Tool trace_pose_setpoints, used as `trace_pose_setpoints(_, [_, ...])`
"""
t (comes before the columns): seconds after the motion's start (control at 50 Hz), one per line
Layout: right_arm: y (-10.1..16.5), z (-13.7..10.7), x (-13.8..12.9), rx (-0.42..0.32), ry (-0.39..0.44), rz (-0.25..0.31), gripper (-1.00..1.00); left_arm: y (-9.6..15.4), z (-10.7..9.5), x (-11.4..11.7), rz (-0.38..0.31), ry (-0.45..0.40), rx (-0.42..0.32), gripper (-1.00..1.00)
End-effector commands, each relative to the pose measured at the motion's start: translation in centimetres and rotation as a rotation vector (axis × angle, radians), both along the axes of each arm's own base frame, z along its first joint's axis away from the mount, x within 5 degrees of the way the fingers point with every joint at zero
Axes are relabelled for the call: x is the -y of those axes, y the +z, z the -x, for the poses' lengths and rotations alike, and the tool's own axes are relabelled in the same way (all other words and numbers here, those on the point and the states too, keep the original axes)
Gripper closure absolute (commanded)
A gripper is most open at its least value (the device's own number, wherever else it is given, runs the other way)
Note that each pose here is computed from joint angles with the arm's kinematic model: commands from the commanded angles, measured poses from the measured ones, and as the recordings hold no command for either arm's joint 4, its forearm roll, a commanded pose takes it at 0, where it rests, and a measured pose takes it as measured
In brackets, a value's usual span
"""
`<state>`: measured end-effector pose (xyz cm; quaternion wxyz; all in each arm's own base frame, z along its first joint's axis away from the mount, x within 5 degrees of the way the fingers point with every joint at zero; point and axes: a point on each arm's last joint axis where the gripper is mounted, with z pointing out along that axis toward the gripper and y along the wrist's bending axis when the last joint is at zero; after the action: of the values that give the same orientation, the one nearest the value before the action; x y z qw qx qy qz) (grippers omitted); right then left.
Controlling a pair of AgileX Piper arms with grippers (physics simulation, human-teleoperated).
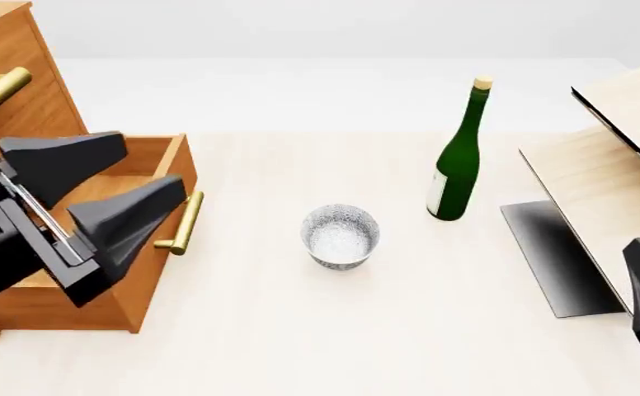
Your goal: Put the bowl in the bottom drawer of the cabinet.
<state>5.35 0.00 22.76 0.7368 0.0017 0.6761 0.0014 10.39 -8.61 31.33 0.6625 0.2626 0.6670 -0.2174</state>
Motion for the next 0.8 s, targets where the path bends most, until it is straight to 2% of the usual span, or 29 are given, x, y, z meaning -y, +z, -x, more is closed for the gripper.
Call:
trace_pose_setpoints(0.02, [0.0, 0.0, 0.0, 0.000, 0.000, 0.000, -1.00, 1.3, -2.5, 2.5, -0.036, -0.017, -0.048, -1.00])
trace_pose_setpoints(0.14, [0.0, 0.0, 0.0, 0.000, 0.000, 0.000, -1.00, 1.9, -3.6, 2.8, -0.032, 0.008, -0.077, -1.00])
trace_pose_setpoints(0.38, [0.0, 0.0, 0.0, 0.000, 0.000, 0.000, -1.00, 2.8, -5.2, 3.9, -0.111, 0.016, -0.116, -1.00])
trace_pose_setpoints(0.52, [0.0, 0.0, 0.0, 0.000, 0.000, 0.000, -1.00, 3.0, -6.1, 5.1, -0.126, -0.004, -0.144, -1.00])
trace_pose_setpoints(0.58, [0.0, 0.0, 0.0, 0.000, 0.000, 0.000, -1.00, 3.4, -6.5, 6.3, -0.141, -0.032, -0.156, -1.00])
trace_pose_setpoints(0.62, [0.0, 0.0, 0.0, 0.000, 0.000, 0.000, -1.00, 3.5, -7.0, 6.8, -0.134, -0.032, -0.171, -1.00])
trace_pose_setpoints(0.8, [0.0, 0.0, 0.0, 0.000, 0.000, 0.000, -1.00, 3.9, -8.7, 8.2, -0.182, -0.029, -0.216, -1.00])
